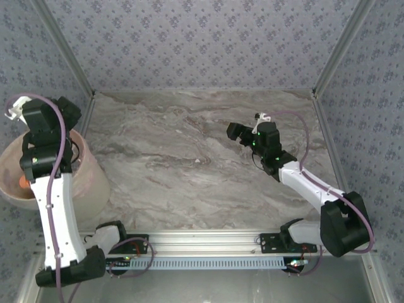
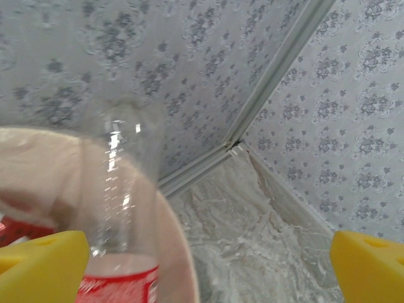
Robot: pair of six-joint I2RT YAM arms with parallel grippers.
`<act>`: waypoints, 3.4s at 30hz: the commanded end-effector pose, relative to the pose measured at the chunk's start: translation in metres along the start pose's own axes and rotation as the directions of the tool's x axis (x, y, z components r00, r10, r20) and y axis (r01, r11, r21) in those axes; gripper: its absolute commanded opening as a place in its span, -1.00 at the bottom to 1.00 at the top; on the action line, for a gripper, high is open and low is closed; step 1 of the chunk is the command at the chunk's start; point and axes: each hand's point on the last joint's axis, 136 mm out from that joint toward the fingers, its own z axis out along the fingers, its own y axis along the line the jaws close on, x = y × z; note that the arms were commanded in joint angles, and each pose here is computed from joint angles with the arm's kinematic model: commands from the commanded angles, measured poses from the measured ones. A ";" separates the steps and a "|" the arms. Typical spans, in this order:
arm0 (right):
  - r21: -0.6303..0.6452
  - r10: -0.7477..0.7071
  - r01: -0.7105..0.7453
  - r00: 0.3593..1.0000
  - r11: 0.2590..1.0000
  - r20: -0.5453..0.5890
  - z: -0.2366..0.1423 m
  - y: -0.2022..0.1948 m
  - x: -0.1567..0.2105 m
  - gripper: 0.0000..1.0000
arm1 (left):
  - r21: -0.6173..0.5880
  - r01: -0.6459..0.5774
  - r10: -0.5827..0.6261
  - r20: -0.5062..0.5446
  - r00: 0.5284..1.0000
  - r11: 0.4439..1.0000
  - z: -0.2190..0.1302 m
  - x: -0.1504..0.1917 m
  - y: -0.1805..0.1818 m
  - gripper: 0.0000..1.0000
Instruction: Put the plastic bottles in the bin
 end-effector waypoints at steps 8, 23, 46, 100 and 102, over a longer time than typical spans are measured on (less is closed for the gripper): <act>-0.038 0.012 -0.012 1.000 0.999 -0.004 0.010 0.016 -0.008 1.00 | -0.112 0.081 -0.086 -0.037 0.996 0.990 0.073 -0.002 0.026 0.96; -0.051 0.016 -0.018 0.999 0.999 -0.041 0.017 0.020 0.003 1.00 | -0.219 0.161 -0.193 -0.132 0.972 0.962 0.042 0.051 0.068 0.96; -0.060 0.005 -0.008 0.998 0.998 -0.058 0.013 0.020 0.009 1.00 | -0.101 0.127 -0.131 -0.031 0.991 0.987 0.117 -0.054 0.022 0.96; 0.026 -0.144 0.143 0.988 0.989 0.048 -0.041 0.002 -0.014 1.00 | 0.733 -0.078 0.127 -0.012 0.992 0.675 -0.086 0.039 -0.142 0.96; 0.068 -0.162 0.158 0.985 0.985 0.064 -0.049 -0.007 -0.018 1.00 | 0.776 -0.129 0.208 -0.003 0.978 0.618 -0.089 0.063 -0.166 0.96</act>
